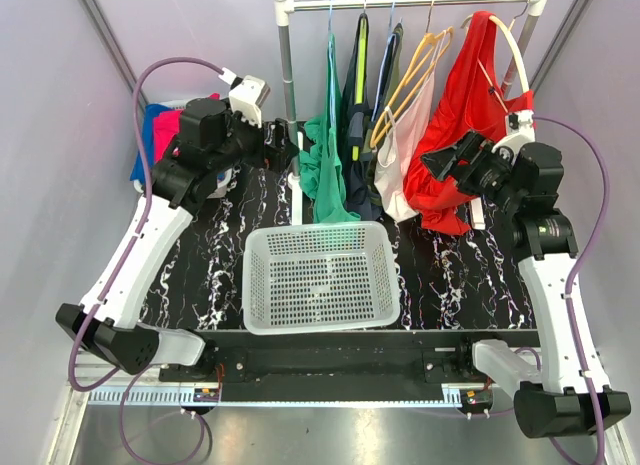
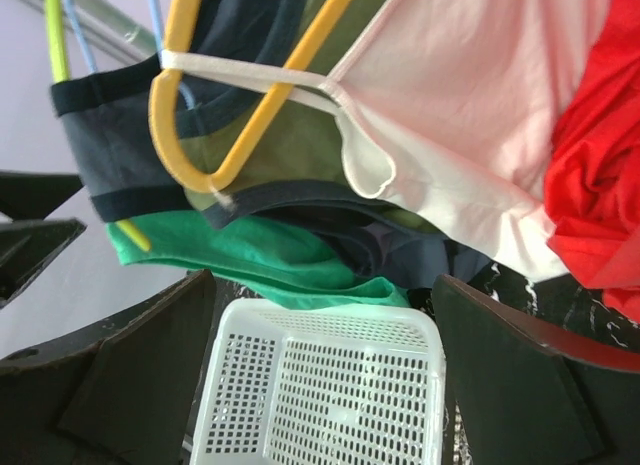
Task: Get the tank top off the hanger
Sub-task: Pick up the hanger from the clothesline.
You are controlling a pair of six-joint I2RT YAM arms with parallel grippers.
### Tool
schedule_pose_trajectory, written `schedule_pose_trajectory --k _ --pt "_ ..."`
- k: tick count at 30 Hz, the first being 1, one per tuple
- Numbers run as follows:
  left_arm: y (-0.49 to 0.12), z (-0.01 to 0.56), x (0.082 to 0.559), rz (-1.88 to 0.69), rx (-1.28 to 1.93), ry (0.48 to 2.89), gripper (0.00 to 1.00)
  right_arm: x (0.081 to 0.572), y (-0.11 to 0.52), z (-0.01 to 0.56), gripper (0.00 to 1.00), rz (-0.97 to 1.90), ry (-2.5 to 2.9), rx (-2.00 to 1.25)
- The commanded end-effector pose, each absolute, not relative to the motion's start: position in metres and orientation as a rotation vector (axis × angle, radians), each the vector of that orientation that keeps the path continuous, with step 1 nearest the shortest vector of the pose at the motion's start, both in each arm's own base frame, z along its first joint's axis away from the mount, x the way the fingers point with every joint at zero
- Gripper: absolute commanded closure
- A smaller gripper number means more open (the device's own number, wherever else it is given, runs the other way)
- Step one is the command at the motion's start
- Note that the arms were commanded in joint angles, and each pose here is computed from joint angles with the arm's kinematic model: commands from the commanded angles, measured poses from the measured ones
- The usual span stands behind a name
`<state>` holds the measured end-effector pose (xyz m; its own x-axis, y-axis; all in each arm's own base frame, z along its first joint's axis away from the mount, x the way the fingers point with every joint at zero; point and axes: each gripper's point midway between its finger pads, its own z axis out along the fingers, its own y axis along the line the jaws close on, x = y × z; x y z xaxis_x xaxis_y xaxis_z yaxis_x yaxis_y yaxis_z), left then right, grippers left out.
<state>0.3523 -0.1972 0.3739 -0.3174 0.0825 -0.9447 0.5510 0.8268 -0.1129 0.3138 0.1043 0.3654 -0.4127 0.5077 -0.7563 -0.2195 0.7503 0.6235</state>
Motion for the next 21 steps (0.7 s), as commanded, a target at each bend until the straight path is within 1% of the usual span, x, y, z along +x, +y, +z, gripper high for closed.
schedule_pose_trajectory --k 1,3,5,6,7,8,9,11,12,16,21 --pt "-0.202 0.426 0.359 -0.511 0.498 1.669 0.01 0.299 0.120 0.391 0.00 0.889 1.723 0.102" --pt "-0.212 0.432 0.367 -0.531 0.531 1.645 0.01 0.296 0.120 0.393 0.00 0.890 1.715 0.092" --pt "-0.216 0.457 0.372 -0.553 0.511 1.590 0.01 0.293 0.120 0.395 0.00 0.881 1.708 0.081" --pt "-0.221 0.456 0.381 -0.563 0.511 1.597 0.01 0.291 0.118 0.395 0.00 0.872 1.709 0.085" --pt "-0.223 0.474 0.383 -0.574 0.491 1.560 0.01 0.289 0.117 0.394 0.00 0.861 1.708 0.081" --pt "-0.228 0.474 0.393 -0.586 0.481 1.558 0.01 0.287 0.116 0.394 0.00 0.854 1.704 0.079" --pt "-0.229 0.489 0.396 -0.596 0.463 1.526 0.01 0.286 0.115 0.392 0.00 0.847 1.704 0.082" --pt "-0.236 0.493 0.408 -0.629 0.417 1.521 0.01 0.283 0.113 0.390 0.00 0.829 1.698 0.084" --pt "-0.237 0.505 0.409 -0.642 0.406 1.495 0.01 0.281 0.113 0.388 0.00 0.826 1.702 0.083" --pt "-0.254 0.511 0.417 -0.690 0.368 1.484 0.01 0.281 0.110 0.382 0.00 0.803 1.719 0.081" --pt "-0.282 0.498 0.421 -0.666 0.379 1.503 0.01 0.283 0.110 0.373 0.00 0.806 1.732 0.092"
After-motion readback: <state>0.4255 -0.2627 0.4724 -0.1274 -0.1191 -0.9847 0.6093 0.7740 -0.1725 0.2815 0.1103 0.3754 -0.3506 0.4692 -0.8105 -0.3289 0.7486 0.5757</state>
